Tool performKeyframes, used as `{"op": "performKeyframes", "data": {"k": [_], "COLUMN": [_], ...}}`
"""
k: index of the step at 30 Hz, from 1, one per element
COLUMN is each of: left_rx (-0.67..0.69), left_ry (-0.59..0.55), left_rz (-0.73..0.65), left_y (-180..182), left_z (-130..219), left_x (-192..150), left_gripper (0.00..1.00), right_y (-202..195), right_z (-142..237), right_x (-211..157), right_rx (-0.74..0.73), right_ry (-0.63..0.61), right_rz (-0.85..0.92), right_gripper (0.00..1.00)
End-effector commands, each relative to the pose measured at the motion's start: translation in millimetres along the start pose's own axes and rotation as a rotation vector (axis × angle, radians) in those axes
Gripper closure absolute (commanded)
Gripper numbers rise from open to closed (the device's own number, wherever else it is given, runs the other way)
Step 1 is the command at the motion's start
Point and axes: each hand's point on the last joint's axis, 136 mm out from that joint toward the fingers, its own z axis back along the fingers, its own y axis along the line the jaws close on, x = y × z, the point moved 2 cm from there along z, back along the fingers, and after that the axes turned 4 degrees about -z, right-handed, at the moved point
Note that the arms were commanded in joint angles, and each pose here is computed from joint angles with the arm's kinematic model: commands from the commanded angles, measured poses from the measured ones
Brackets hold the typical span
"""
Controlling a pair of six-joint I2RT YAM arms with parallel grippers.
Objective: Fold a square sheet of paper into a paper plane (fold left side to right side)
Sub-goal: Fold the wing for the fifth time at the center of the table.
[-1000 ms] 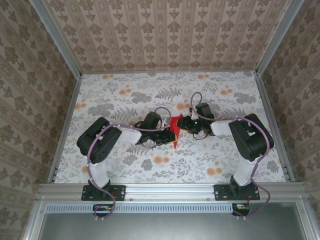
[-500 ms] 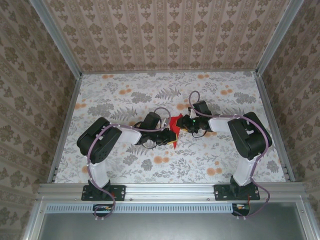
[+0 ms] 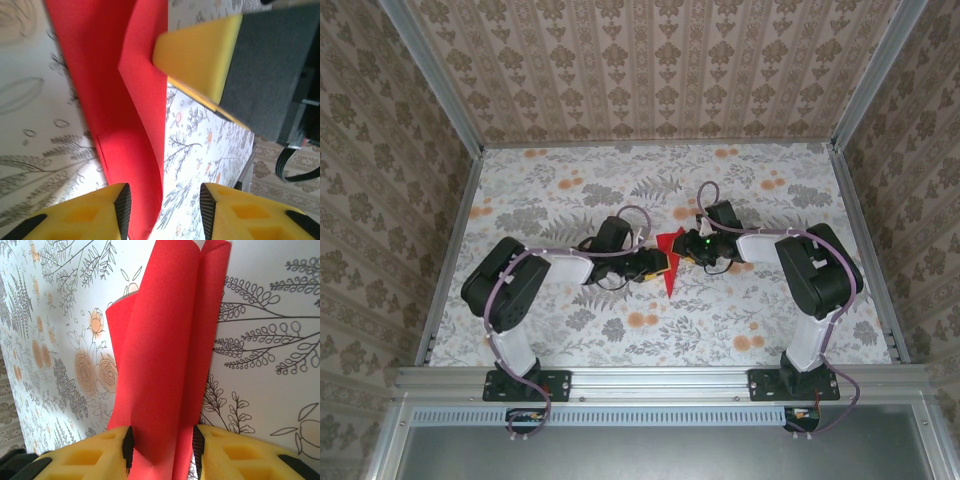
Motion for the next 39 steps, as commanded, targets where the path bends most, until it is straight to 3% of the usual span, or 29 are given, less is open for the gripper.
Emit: {"op": "performKeyframes", "data": {"k": [1, 16, 19, 27, 39], "left_rx": [-0.007, 0.005, -0.004, 0.033, 0.050], "left_ry": [0.003, 0.032, 0.033, 0.024, 0.037], "left_rz": [-0.008, 0.004, -0.002, -0.029, -0.101], "left_y": [-3, 6, 5, 13, 18], "left_z": [2, -21, -24, -23, -19], "left_x": [8, 21, 23, 29, 30], "left_gripper": [0.55, 0.56, 0.63, 0.93, 0.97], "right_y": [-25, -23, -23, -16, 17], "right_z": [-12, -11, -12, -8, 25], "right_x": [-14, -14, -14, -11, 16], "right_rx": [-0.099, -0.099, -0.099, -0.084, 0.034], "right_ry": [0.047, 0.055, 0.056, 0.048, -0.038], "right_rz": [-0.021, -0.012, -0.014, -0.002, -0.012], "right_gripper": [0.61, 0.61, 0.61, 0.60, 0.47]}}
